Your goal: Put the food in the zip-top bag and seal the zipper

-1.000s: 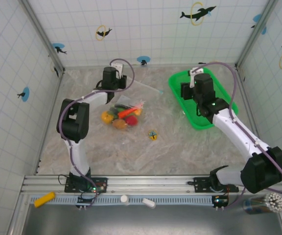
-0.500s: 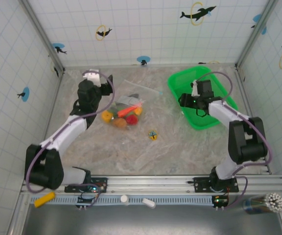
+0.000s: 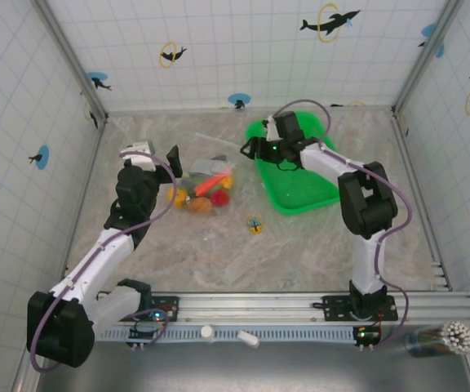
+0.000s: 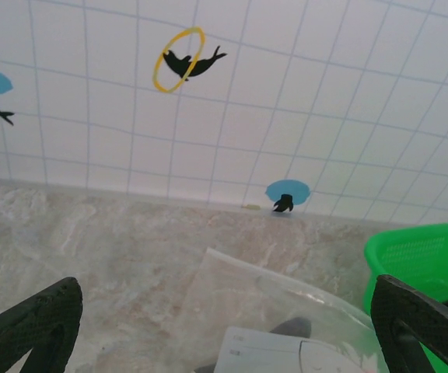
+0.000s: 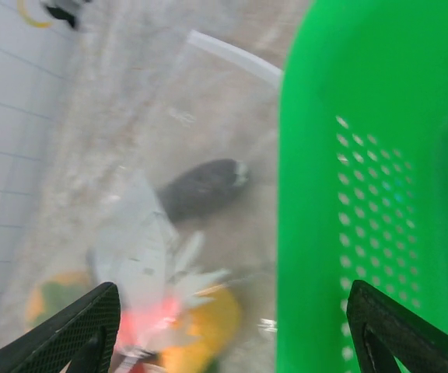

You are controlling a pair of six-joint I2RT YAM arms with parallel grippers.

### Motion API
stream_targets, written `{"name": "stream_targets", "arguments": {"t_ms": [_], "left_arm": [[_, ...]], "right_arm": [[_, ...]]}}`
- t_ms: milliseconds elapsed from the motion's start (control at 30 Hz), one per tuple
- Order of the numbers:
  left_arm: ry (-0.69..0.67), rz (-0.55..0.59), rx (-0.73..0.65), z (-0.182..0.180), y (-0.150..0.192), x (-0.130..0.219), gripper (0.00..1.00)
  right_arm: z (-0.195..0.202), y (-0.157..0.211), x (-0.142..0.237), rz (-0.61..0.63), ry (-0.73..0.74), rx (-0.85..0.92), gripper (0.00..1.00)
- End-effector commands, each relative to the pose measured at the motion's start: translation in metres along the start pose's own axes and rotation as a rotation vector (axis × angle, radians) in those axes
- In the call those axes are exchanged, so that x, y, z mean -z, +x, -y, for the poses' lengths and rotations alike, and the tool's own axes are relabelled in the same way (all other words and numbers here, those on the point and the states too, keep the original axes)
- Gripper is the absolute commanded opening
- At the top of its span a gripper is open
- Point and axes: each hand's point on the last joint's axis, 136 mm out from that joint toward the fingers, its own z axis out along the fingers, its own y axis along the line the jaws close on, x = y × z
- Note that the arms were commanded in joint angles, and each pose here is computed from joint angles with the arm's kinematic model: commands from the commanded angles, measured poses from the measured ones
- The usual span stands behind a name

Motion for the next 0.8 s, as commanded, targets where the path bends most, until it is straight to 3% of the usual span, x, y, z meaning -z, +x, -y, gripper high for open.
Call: {"name": "stream_targets", "arguments": {"t_ms": [0,100,233,333,400,467,533,767], "left_arm": [[-0.055,0.029,-0.001,-0.010,-0.005,0.006,0.98],[-0.098,0.053,-0.025,-0.017,-0.013,0.009,0.98],[-0.182,0.107,-0.026,-0.032,-0.019,0.020,0.98],[-0.164,0.119,-0.063,-0.032,-0.011,0.025,0.98],[-0.071,0.088,-0.123,-0.017,0.003,0.022,0.98],[0.138,0.031,-0.264,0.017,0.024,0.021,0.98],[0.242,-0.016,-0.332,0.032,0.038,0.023,0.98],[-0.130,0.016,-0.274,-0.041,0.050,0.026,0.98]], "right_arm": [[-0.035,-0.017,-0.021,0.003,-0.104,-0.028,0.81],[-0.038,-0.032,-0.012,0.057,-0.042,-0.007,0.82],[-0.022,-0.061,0.062,0.274,0.217,0.149,0.84],[0.013,-0.064,0.121,0.366,0.376,0.177,0.86],[0.057,-0.056,0.149,0.370,0.492,0.132,0.87],[0.112,-0.035,0.171,0.330,0.610,0.045,0.87],[0.137,-0.015,0.180,0.297,0.631,-0.005,0.87],[0.137,0.042,0.169,0.209,0.485,-0.094,0.86]]}}
